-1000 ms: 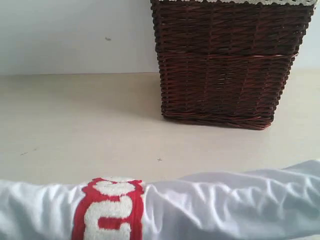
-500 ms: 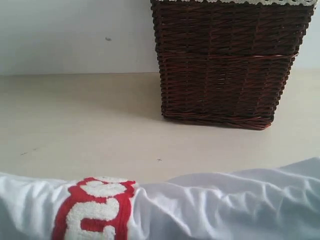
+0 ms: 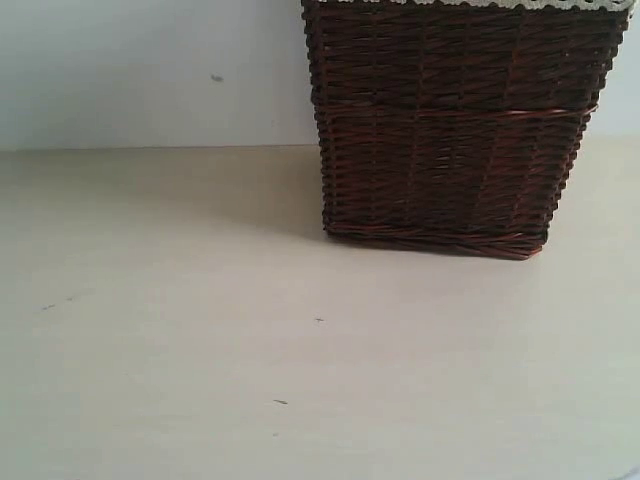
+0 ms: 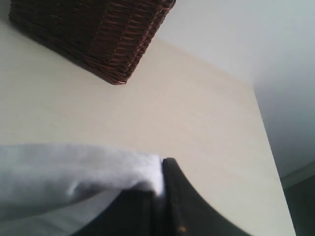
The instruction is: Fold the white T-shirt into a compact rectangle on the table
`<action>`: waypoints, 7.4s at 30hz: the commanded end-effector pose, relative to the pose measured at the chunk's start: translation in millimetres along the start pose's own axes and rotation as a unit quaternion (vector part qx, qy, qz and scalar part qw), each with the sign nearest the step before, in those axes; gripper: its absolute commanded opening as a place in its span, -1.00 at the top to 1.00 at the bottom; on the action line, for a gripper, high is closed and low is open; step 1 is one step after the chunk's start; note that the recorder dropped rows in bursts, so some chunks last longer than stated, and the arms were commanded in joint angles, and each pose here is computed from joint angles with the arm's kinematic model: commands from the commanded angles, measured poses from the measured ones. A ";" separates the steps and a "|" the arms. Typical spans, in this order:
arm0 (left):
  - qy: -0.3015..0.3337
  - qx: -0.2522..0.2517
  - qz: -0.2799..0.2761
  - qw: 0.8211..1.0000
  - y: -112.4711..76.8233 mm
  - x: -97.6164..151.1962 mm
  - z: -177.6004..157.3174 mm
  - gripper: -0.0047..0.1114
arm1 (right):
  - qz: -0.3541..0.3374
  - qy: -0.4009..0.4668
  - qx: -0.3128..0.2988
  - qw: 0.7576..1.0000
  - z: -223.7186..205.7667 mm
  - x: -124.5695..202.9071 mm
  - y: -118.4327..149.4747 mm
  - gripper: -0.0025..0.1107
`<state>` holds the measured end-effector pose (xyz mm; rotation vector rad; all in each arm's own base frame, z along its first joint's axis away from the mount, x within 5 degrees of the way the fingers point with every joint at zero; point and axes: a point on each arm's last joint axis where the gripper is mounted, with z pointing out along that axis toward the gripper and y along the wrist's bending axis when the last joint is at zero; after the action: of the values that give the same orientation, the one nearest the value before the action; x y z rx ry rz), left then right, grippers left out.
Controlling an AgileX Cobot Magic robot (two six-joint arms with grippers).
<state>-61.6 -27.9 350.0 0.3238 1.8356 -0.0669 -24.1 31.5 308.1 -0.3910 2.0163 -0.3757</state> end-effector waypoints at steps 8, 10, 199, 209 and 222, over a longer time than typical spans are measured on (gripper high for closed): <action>0.071 0.010 -0.055 0.996 3.7 12.3 41.0 0.92 | 0.004 -0.013 0.072 0.997 2.6 -0.6 -12.0 0.96; 0.099 0.012 -0.062 0.993 10.8 16.2 62.6 0.92 | 0.005 -0.032 0.086 0.996 8.3 -1.5 -14.6 0.96; 0.108 -0.075 0.172 0.976 37.2 143.4 163.3 0.76 | 0.060 0.256 -0.280 0.923 429.1 75.7 -7.4 0.96; 0.108 -0.075 0.172 0.976 37.2 143.4 163.3 0.76 | 0.079 0.140 -0.317 0.934 433.7 11.0 -28.3 0.74; 0.108 -0.075 0.172 0.976 37.2 143.4 163.3 0.76 | -0.117 0.247 -0.474 0.837 357.2 48.1 -4.3 0.96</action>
<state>64.1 0.1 169.7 0.5719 1.9648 0.3673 272.0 -27.8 127.6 -1.3118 2.5664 0.5054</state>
